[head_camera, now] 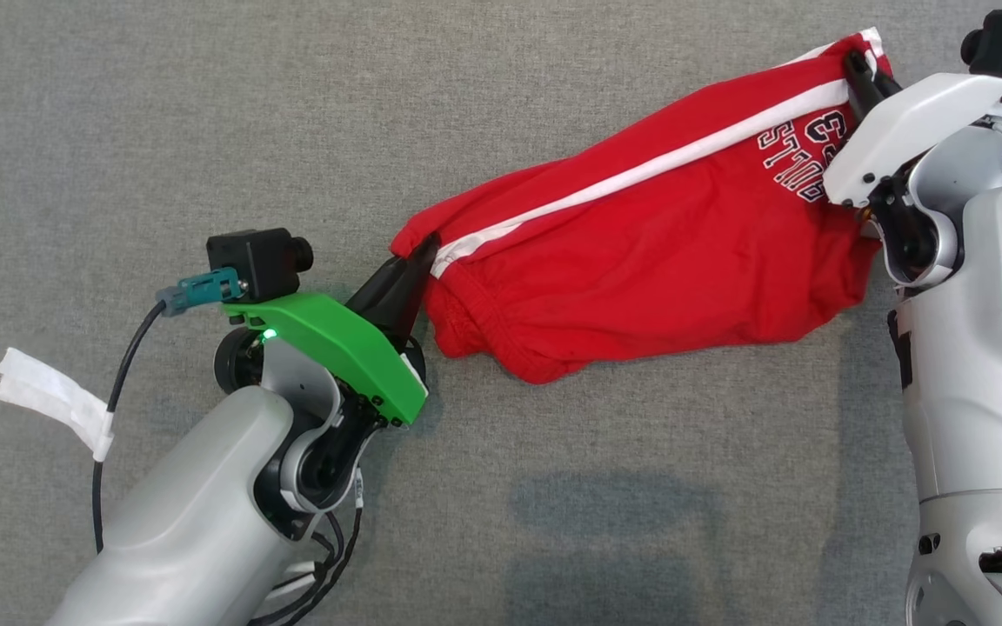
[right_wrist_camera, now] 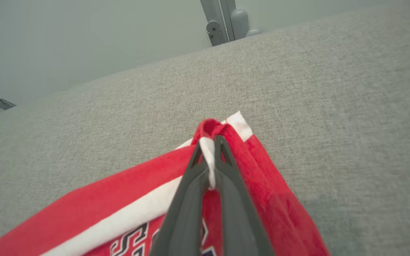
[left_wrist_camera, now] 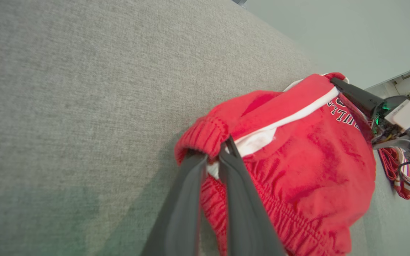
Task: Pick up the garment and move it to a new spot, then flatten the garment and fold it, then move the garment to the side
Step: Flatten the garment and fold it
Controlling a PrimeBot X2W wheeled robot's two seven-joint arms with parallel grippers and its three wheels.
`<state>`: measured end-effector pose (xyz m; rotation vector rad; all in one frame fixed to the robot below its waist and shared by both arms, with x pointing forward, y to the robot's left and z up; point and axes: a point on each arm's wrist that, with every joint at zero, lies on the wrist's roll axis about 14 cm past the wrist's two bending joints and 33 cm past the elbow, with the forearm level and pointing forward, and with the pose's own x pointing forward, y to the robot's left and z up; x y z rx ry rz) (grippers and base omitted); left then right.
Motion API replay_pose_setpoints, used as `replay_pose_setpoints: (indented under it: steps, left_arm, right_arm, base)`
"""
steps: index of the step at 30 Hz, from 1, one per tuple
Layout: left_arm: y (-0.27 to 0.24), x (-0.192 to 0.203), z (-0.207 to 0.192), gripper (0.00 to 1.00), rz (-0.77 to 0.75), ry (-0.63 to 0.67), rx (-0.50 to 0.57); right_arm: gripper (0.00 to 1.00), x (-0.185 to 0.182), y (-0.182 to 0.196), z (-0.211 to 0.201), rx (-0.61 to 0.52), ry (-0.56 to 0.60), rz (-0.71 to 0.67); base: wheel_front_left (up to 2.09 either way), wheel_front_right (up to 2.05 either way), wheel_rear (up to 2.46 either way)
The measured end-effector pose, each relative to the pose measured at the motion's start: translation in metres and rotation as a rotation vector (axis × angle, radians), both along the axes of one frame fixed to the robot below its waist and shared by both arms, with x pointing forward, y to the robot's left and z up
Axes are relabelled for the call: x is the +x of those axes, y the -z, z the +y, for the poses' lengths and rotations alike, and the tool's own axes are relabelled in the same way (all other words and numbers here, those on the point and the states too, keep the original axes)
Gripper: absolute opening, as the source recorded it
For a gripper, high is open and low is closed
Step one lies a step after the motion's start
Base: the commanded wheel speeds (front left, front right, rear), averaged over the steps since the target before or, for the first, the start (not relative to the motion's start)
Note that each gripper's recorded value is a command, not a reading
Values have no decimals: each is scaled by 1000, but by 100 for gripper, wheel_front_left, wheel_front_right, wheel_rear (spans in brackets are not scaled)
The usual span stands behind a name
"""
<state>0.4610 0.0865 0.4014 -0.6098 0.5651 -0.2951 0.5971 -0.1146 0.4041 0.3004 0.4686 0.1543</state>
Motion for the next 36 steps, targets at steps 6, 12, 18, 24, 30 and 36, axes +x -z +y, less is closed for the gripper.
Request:
replay_pose_setpoints:
  steps: [6, 12, 18, 24, 30, 36]
  left_arm:
    - [-5, 0, -6, 100, -21, 18, -3]
    - [-23, -5, 1, 100, -139, 41, 112]
    - [-55, -20, 18, 100, -326, -22, 255]
    - [-68, -34, 30, 100, -418, -113, 339]
    - [-73, -36, 47, 100, -463, -251, 390]
    - [-60, -44, 64, 100, -445, -307, 427]
  right_arm:
    - [100, -4, -8, -2, -47, -11, -30]
    - [100, -8, -41, -11, -143, -41, -139]
    - [100, -24, -57, -40, -359, -119, -136]
    - [100, -29, -45, -54, -406, -159, -34]
    - [100, -32, -4, -44, -390, -219, 128]
    - [100, -38, 27, -25, -342, -270, 238]
  base:
    - [0, 0, 0]
    - [0, 0, 0]
    - [0, 0, 0]
    - [0, 0, 0]
    - [0, 0, 0]
    - [0, 0, 0]
